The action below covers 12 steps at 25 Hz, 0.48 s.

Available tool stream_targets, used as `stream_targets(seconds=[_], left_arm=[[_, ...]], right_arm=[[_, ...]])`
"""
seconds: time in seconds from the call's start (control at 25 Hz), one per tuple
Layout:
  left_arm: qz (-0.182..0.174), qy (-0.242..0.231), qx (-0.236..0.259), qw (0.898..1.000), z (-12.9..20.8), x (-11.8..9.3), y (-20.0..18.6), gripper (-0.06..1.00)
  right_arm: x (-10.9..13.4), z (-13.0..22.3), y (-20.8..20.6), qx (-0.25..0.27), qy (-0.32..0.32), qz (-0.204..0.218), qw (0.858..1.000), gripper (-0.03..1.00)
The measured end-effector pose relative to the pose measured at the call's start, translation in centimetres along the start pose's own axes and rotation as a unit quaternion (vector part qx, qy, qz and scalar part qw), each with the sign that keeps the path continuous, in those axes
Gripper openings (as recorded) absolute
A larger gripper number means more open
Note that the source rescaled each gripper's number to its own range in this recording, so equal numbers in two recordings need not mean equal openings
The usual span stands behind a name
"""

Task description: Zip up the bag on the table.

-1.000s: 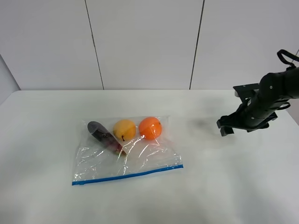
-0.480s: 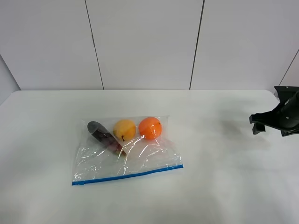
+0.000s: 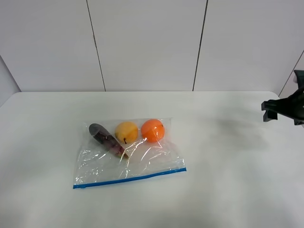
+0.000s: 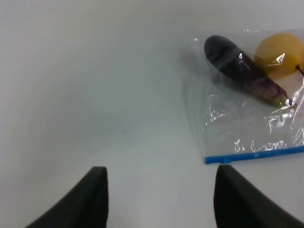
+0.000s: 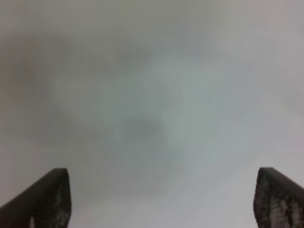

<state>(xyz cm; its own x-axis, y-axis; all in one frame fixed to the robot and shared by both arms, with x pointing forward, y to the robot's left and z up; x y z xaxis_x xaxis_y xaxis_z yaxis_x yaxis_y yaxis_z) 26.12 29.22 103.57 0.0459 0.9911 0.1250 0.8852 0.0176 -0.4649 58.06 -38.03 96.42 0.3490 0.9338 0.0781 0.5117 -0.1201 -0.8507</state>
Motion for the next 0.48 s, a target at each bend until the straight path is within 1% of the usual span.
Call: stream_targets(seconds=[0.12, 0.32, 0.48], left_arm=[[0.000, 0.000, 0.000, 1.000, 0.0, 0.0, 0.0, 0.63], [0.000, 0.000, 0.000, 1.000, 0.0, 0.0, 0.0, 0.63], [0.000, 0.000, 0.000, 1.000, 0.0, 0.0, 0.0, 0.63]], right_arm=[[1.1, -0.8, -3.0, -0.040, -0.003, -0.025, 0.999, 0.93], [3.8, -1.1, -6.9, -0.086, -0.033, -0.066, 0.994, 0.93], [4.2, -1.3, -10.3, -0.127, -0.042, -0.079, 0.988, 0.93]])
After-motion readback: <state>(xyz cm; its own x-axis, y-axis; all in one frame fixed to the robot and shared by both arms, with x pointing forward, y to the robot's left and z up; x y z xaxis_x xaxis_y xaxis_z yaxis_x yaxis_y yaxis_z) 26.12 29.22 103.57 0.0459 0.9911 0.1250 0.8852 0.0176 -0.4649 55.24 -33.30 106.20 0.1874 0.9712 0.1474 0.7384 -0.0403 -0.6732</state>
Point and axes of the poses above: a point on each arm's last joint axis where the gripper is mounted, y pointing out along that axis toward the gripper, x along the wrist's bending axis when the last joint is at zero, z = x × y, the point moved 3 cm from there along y, pointing out along that axis toward the gripper, and after that the axes turned 8 degrees about y, right-handed, at the moved point
